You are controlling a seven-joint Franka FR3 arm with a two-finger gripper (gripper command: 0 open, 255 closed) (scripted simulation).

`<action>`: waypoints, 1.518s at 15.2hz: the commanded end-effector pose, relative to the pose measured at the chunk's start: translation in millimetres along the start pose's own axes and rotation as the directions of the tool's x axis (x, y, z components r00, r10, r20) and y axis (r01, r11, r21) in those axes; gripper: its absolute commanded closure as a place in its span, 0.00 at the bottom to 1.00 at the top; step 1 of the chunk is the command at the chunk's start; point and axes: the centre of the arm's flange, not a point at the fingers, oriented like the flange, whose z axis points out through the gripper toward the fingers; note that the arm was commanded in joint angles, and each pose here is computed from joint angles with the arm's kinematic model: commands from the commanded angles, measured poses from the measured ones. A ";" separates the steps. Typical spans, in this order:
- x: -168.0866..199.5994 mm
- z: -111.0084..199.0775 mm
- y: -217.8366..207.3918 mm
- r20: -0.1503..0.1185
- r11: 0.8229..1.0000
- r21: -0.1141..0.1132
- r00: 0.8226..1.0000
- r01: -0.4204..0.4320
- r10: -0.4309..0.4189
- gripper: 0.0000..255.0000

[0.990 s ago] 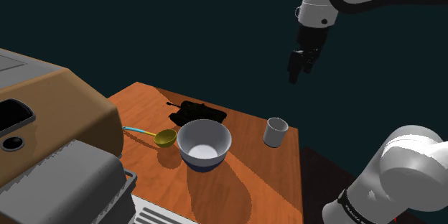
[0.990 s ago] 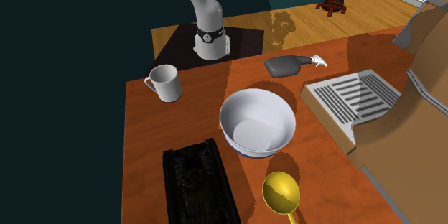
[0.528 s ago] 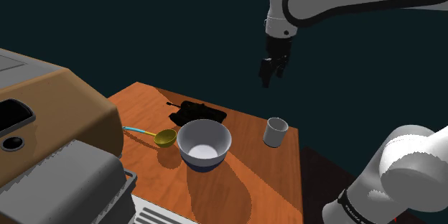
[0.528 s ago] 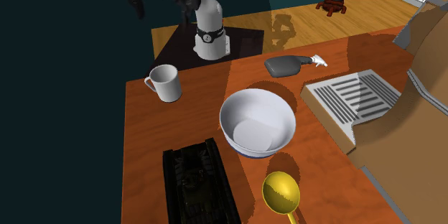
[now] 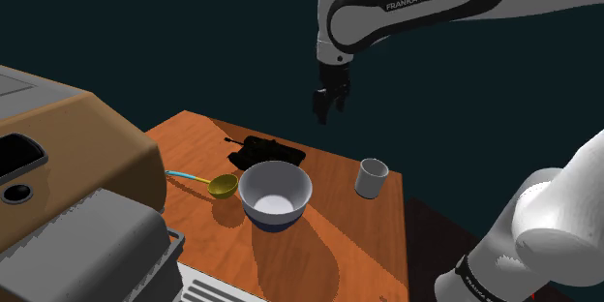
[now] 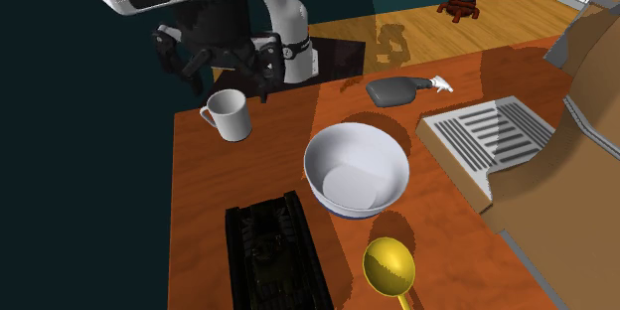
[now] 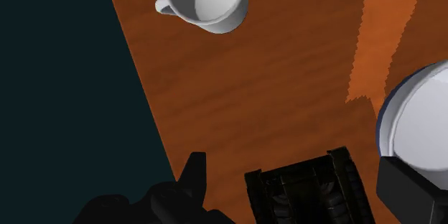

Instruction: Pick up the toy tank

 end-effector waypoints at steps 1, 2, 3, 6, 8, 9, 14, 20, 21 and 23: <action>25.1 15.0 -6.1 0.007 1.000 0.006 1.000 0.022 -0.022 0.00; 36.9 20.7 -9.2 0.010 0.999 0.009 0.999 0.033 -0.033 0.00; 48.7 26.5 -12.6 0.013 0.999 0.012 0.999 0.044 -0.044 0.00; 83.7 44.1 -23.4 0.022 0.997 0.020 0.997 0.077 -0.077 0.00; 106.8 55.9 -31.4 0.028 0.995 0.026 0.995 0.098 -0.099 0.00; 118.2 61.9 -35.6 0.031 0.994 0.029 0.993 0.109 -0.110 0.00; 174.3 92.1 -58.6 0.046 0.986 0.044 0.985 0.163 -0.165 0.00; 190.9 121.0 -67.3 0.049 0.983 0.048 0.983 0.177 -0.179 0.00; 191.5 126.2 -67.8 0.049 0.983 0.048 0.983 0.177 -0.179 0.00; 192.9 139.7 -69.2 0.049 0.983 0.048 0.983 0.177 -0.179 0.00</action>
